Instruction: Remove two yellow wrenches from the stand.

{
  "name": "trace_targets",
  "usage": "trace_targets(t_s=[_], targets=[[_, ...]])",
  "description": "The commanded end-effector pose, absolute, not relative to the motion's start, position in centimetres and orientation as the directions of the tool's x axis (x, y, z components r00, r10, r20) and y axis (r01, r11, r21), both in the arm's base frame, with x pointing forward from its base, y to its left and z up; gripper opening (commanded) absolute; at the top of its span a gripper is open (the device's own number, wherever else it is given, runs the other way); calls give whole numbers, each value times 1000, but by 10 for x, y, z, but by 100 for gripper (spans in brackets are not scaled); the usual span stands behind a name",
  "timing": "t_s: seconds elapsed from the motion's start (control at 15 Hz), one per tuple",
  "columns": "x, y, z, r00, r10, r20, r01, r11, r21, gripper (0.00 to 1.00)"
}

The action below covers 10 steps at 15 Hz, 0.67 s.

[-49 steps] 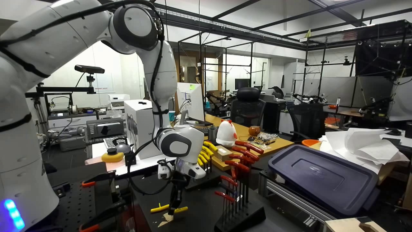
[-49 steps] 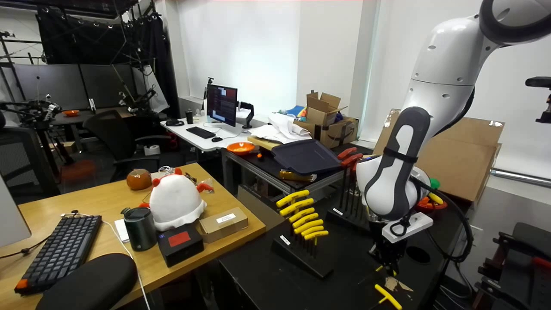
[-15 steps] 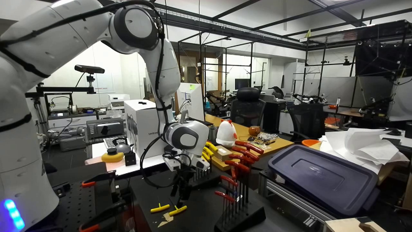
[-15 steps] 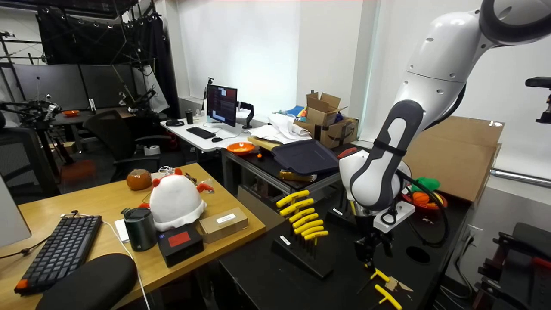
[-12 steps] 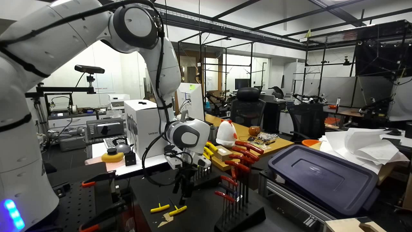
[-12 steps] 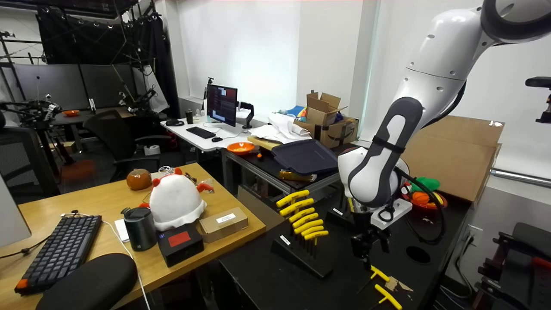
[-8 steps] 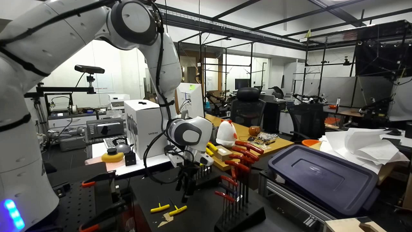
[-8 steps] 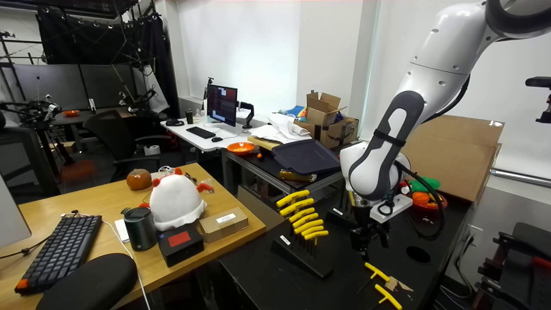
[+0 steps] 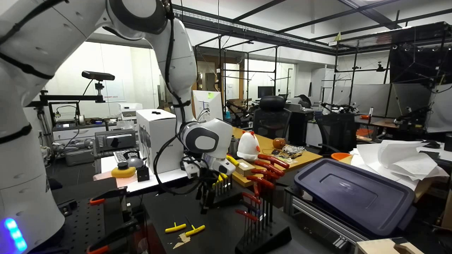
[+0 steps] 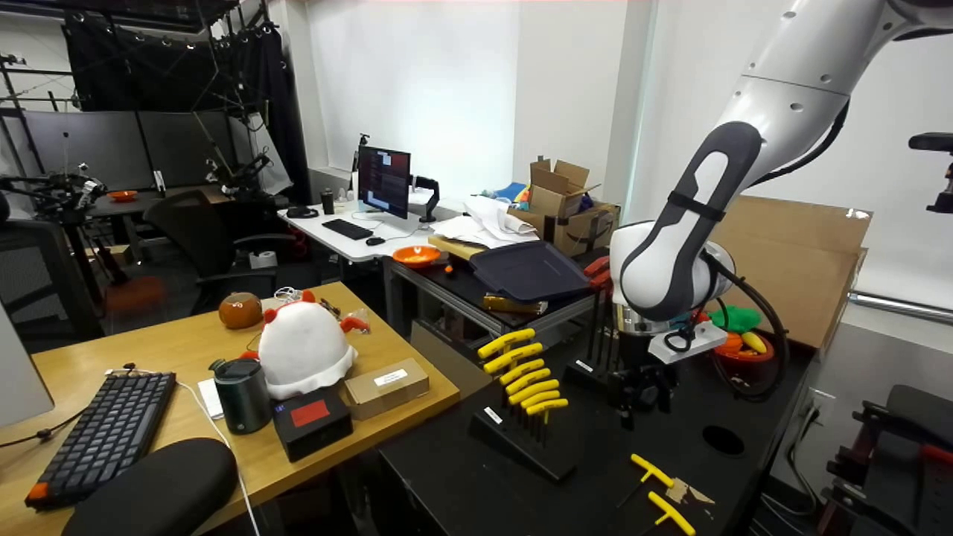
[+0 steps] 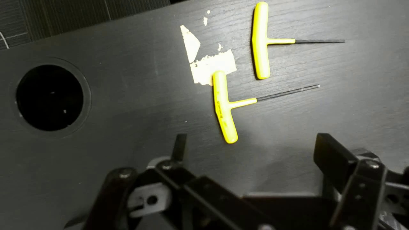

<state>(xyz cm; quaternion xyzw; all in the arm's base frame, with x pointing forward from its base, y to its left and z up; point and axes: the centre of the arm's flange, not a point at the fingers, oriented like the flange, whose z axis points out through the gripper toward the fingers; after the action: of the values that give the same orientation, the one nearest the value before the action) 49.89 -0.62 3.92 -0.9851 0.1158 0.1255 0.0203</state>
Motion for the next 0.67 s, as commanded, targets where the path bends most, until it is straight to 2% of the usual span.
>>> trace_targets(t_s=[0.0, 0.6], targets=[[483, 10, 75, 959, -194, -207, -206, -978, -38, 100], [489, 30, 105, 973, -151, -176, -160, -986, -37, 100]])
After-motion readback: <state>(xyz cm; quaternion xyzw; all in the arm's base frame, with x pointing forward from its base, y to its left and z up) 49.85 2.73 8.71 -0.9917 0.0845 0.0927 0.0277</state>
